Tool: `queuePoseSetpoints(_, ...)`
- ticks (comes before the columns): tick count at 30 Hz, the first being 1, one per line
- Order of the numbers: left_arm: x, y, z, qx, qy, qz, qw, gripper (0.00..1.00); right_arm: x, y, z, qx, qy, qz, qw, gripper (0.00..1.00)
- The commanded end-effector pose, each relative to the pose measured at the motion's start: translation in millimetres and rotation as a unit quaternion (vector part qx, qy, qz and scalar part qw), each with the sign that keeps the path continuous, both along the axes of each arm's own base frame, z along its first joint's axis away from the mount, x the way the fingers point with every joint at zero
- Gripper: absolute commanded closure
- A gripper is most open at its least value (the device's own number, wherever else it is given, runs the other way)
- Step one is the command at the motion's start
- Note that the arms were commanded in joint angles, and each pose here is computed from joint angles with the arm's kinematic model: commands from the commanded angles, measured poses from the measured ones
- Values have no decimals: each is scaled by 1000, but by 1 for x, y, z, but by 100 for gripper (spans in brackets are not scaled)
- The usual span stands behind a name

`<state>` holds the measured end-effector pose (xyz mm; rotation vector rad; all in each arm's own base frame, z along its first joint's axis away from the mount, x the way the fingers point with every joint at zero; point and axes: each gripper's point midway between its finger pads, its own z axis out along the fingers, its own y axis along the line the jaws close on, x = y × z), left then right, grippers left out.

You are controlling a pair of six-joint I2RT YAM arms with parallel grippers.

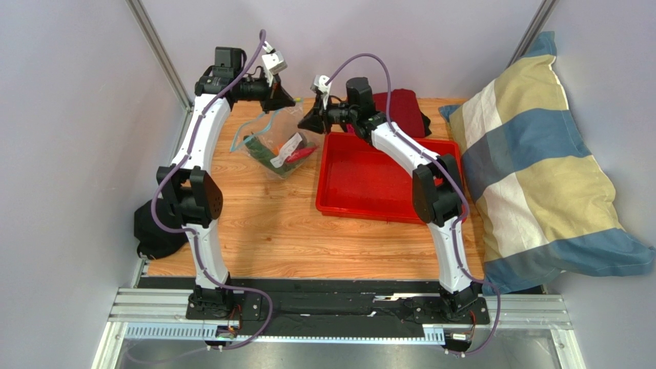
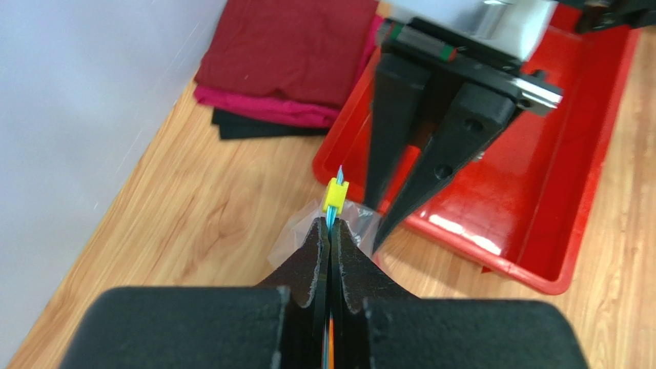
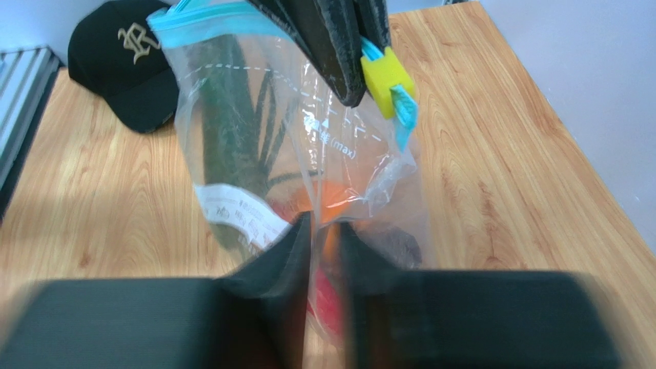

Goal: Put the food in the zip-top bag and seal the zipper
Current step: Zip the zipper food storage bag at the center of the board.

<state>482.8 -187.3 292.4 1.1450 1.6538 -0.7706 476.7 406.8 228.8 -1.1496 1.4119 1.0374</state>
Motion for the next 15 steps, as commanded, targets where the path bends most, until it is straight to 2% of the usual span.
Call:
queuePoseSetpoints(1, -26, -13, 48, -46, -58, -64, 995, 100, -3, -12, 32, 5, -42, 26, 999, 49)
queuePoseSetpoints(3, -29, -12, 41, -40, -51, -67, 996, 100, -5, -23, 39, 2, -49, 18, 999, 41)
queuePoseSetpoints(6, -38, -12, 33, -29, -50, -85, 995, 100, -4, -42, 55, 1, -74, 7, 997, 40)
queuePoseSetpoints(15, -62, -26, 7, 25, -62, -135, 989, 100, -11, -53, 77, -21, -160, 39, 986, 49)
